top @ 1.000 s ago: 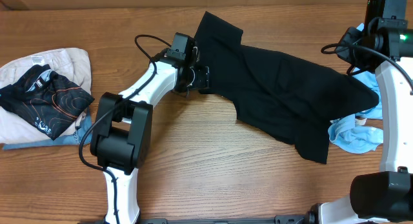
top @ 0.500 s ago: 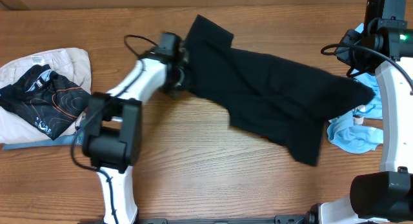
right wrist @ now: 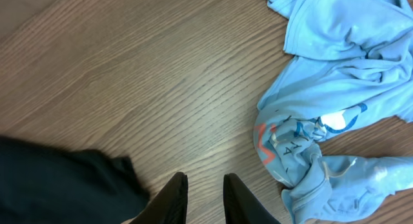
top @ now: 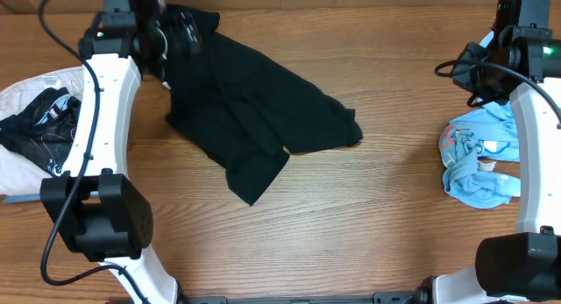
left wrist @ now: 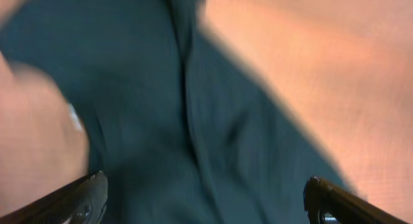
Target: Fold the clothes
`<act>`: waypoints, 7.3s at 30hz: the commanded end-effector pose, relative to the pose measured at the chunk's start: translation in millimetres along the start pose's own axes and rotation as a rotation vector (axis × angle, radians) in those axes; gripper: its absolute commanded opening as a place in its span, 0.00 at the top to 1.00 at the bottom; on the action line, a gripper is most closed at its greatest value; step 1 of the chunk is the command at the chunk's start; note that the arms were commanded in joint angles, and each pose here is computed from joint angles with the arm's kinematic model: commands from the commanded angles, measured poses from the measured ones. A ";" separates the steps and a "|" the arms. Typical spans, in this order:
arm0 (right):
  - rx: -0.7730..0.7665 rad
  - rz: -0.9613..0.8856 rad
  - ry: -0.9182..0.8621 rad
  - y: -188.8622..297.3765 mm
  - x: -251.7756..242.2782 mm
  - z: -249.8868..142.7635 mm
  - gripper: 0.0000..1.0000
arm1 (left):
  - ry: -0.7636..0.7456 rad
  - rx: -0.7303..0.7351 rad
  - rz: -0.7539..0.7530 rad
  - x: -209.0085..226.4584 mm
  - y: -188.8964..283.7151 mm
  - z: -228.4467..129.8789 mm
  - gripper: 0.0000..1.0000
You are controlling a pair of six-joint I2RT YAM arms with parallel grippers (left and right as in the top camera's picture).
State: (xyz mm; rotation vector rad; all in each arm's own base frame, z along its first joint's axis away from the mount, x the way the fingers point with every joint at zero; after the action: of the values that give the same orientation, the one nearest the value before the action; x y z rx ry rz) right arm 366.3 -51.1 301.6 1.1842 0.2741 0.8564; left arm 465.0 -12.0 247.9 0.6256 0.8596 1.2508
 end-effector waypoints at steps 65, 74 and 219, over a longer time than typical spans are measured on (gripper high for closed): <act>0.424 0.473 0.989 -69.9 102.6 -234.5 0.64 | -0.152 0.037 0.008 -99.4 118.4 -32.1 0.96; 0.407 0.565 1.180 -65.0 131.1 -291.1 0.36 | -0.154 0.019 0.011 -99.4 118.8 -28.9 0.96; -0.438 0.299 0.217 67.0 123.2 76.6 0.90 | -0.205 -0.766 -0.038 -29.6 176.7 148.6 0.96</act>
State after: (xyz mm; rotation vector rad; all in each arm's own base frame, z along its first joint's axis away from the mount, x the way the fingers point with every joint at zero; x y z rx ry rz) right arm 481.0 1.9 370.9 0.8198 0.2362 1.2509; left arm 503.9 -0.5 428.9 0.2789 0.2748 1.3579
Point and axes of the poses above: each gripper's point midway between its finger pads, its own y axis back along the fingers, its own x axis along the line the jaws close on, z = x × y, the point moved 7 cm from there along y, back along the fingers, and after that the axes turned 15 degrees about -y, right-handed, at the moved point
